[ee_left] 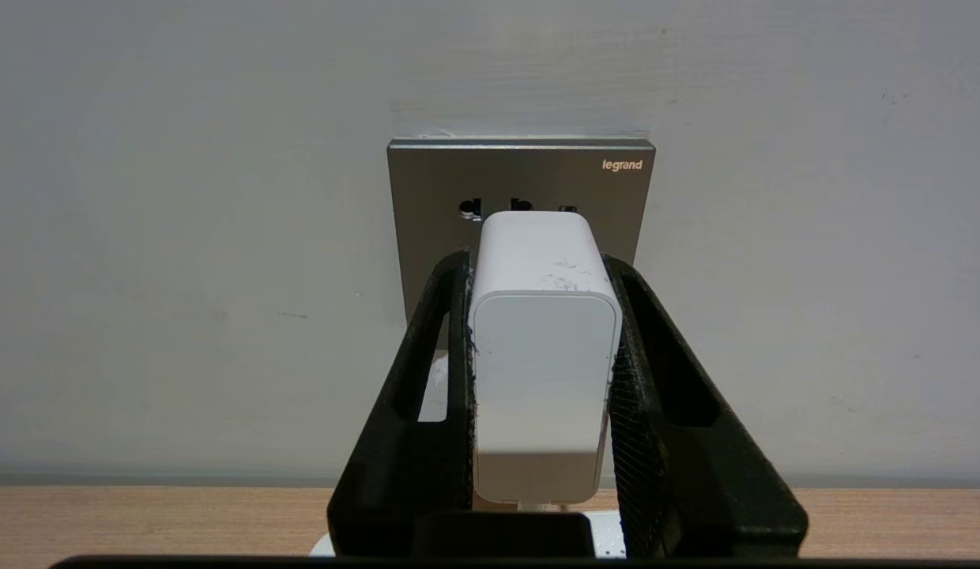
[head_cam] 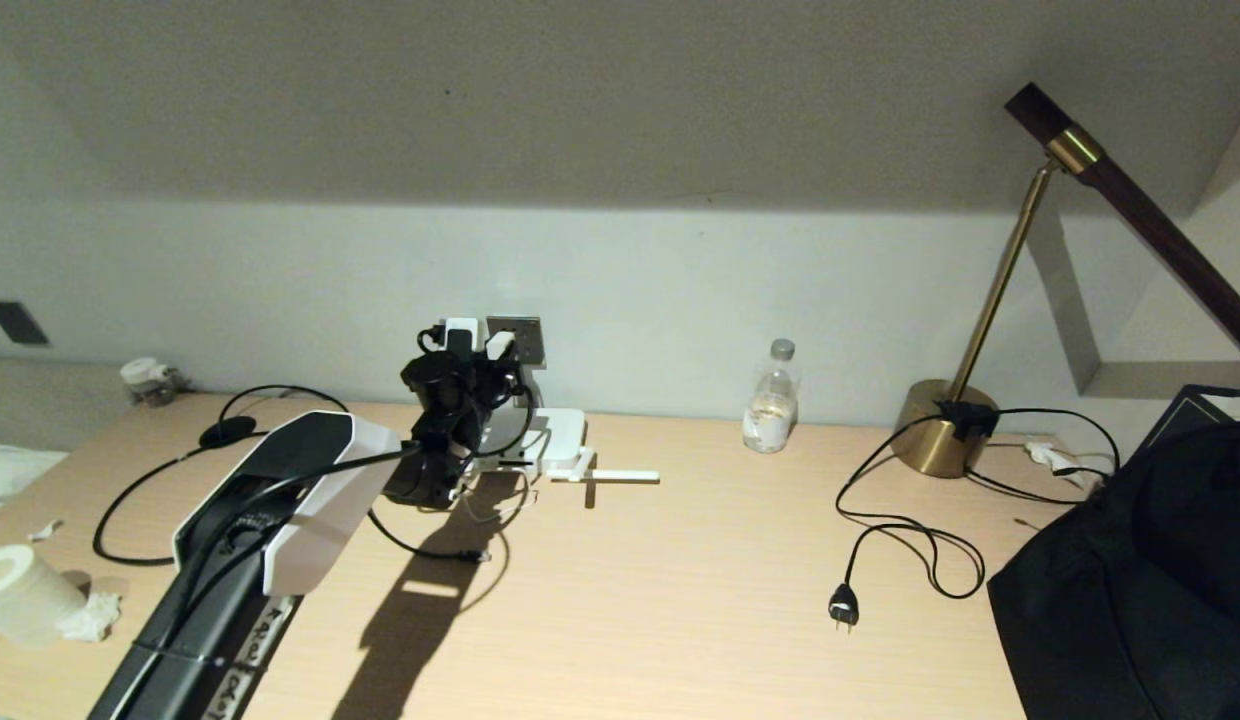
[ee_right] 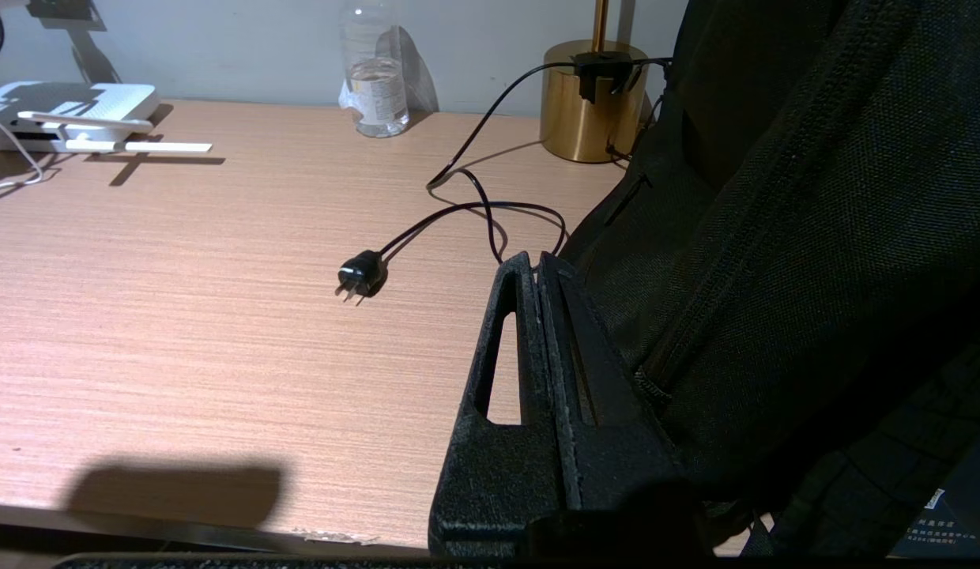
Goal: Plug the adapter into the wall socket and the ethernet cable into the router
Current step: Plug plug into socket
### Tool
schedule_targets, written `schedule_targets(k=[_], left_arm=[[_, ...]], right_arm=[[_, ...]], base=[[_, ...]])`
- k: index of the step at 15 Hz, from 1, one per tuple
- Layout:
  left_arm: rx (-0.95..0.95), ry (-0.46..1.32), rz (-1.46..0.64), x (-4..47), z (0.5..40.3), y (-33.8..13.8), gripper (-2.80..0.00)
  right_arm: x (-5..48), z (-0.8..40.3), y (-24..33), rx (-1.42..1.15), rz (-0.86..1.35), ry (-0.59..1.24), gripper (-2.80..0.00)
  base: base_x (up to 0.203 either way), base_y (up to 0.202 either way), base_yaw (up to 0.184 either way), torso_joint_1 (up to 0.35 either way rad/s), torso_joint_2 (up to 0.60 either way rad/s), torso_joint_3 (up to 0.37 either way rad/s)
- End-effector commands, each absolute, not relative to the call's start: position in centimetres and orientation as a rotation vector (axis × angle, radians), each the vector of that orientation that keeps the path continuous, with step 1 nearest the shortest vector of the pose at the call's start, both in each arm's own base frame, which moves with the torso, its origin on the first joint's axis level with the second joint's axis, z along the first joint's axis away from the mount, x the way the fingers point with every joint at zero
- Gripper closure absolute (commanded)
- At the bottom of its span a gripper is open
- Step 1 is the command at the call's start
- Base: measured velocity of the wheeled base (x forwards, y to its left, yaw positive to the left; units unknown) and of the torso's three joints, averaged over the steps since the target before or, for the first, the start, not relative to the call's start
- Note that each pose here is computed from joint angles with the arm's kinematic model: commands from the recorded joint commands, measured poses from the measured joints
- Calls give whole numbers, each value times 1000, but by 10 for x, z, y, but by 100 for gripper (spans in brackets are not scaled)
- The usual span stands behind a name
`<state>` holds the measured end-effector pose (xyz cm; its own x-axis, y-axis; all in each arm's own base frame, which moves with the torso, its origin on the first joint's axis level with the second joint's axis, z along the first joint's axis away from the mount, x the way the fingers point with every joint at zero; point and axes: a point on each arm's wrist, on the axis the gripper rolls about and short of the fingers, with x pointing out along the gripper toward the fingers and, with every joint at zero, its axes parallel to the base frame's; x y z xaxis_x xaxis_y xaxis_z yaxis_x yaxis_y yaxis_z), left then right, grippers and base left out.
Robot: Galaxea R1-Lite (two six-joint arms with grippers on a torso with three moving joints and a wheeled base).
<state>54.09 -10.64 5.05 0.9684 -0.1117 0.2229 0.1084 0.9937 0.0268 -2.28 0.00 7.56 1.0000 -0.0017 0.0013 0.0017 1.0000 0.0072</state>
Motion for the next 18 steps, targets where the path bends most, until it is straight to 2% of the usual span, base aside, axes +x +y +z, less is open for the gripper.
schedule_targets(k=[1,15,18], left_arm=[[14,-229,-111,542,49,-106,0],[13,-225,-118,541,48,-106,0],[20,-186,-121,529,37,-105,0]], right_arm=[[-23,76,0,8,-2,0,0],[-23,76,0,8,-2,0,0],[-23,76,0,8,-2,0,0]], base=[[0,0,0,0,0,0],[0,0,0,0,0,0],[0,0,0,0,0,0]])
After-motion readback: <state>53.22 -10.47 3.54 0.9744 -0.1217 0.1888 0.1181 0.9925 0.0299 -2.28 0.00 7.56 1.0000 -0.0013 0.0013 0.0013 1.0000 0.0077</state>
